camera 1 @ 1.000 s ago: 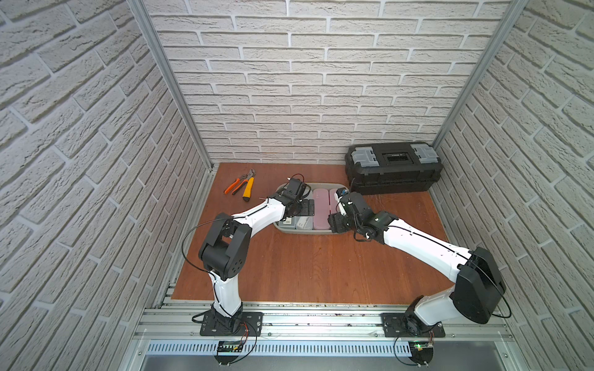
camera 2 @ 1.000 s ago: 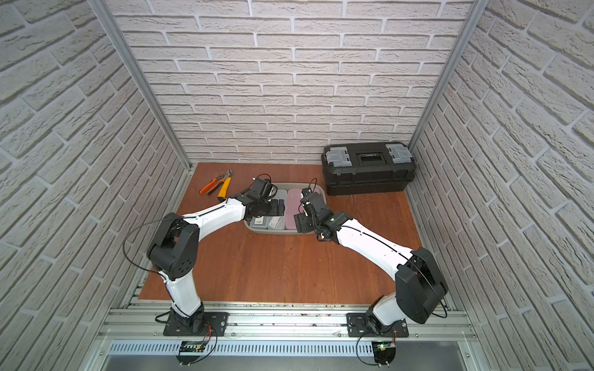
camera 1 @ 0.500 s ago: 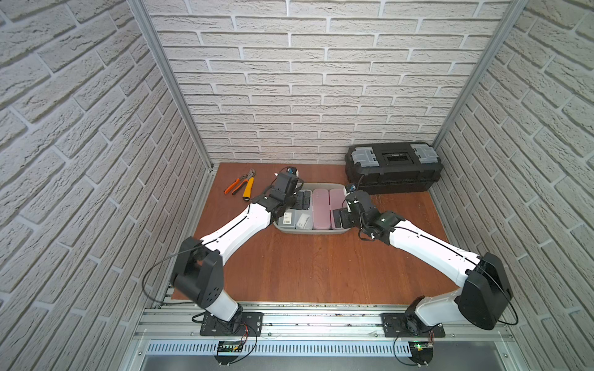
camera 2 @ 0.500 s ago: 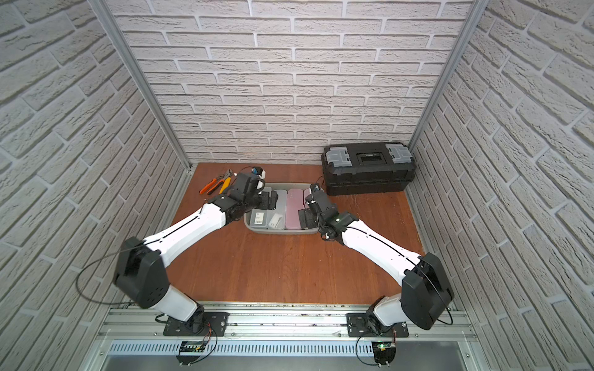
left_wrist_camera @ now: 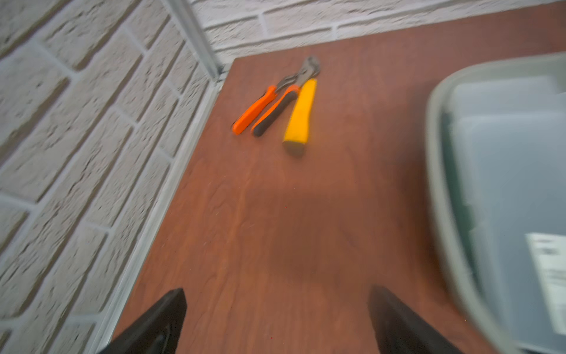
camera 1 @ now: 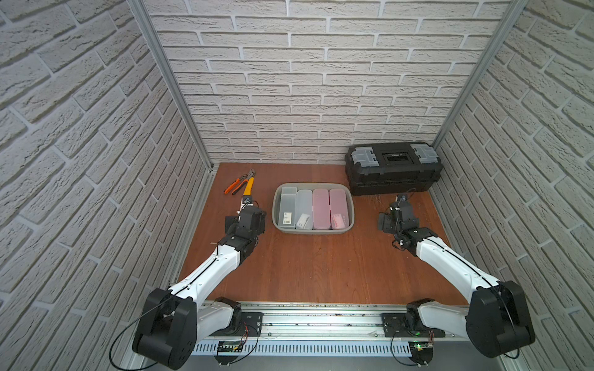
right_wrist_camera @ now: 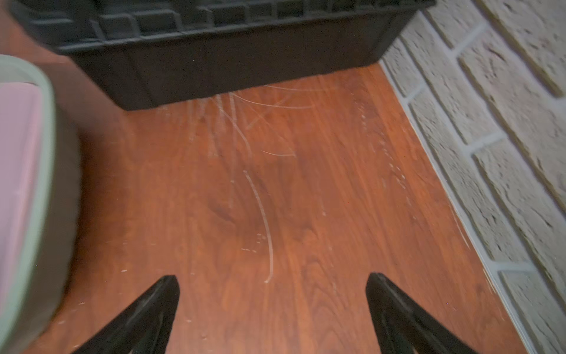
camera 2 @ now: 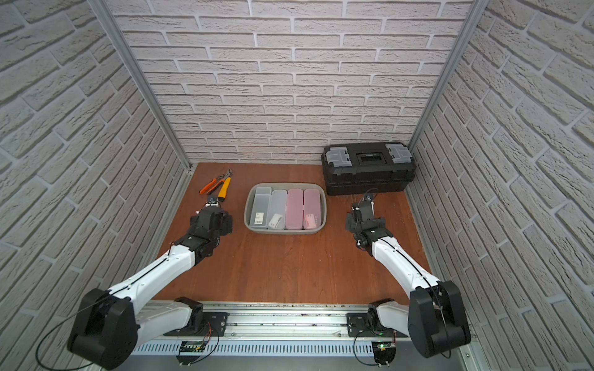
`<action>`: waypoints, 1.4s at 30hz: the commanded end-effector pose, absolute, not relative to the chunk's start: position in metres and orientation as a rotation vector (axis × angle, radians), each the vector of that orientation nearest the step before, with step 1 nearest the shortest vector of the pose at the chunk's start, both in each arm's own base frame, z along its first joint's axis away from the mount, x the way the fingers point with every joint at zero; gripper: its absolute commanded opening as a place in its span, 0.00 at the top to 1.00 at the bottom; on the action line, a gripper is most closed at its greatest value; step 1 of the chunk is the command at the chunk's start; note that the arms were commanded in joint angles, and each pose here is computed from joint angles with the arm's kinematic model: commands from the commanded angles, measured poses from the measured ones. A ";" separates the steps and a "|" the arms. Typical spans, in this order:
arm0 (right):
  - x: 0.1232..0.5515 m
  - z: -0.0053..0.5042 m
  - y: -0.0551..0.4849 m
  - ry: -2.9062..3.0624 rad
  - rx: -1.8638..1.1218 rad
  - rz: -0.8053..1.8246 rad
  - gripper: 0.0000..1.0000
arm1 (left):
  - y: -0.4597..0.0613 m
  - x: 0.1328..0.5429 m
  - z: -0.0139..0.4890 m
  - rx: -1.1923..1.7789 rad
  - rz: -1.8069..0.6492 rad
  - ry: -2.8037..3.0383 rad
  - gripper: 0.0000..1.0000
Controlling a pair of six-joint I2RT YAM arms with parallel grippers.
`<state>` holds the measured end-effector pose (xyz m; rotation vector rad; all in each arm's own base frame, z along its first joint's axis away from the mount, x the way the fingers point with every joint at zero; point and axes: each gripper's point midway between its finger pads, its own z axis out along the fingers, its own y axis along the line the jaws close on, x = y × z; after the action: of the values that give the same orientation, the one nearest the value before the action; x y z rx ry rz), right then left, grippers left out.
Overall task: Put the pencil case into the storage box
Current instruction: Reset both arms
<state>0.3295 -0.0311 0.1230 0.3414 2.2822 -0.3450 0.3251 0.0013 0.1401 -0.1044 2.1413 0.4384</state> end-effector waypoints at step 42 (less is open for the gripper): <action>0.392 0.097 -0.014 1.916 0.032 -0.206 0.00 | 0.043 0.395 0.088 -0.012 0.198 1.953 0.02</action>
<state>0.3868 -0.0130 0.0858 0.0326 1.9637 -0.2101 0.3876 0.0501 0.0779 -0.0492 1.9948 0.2429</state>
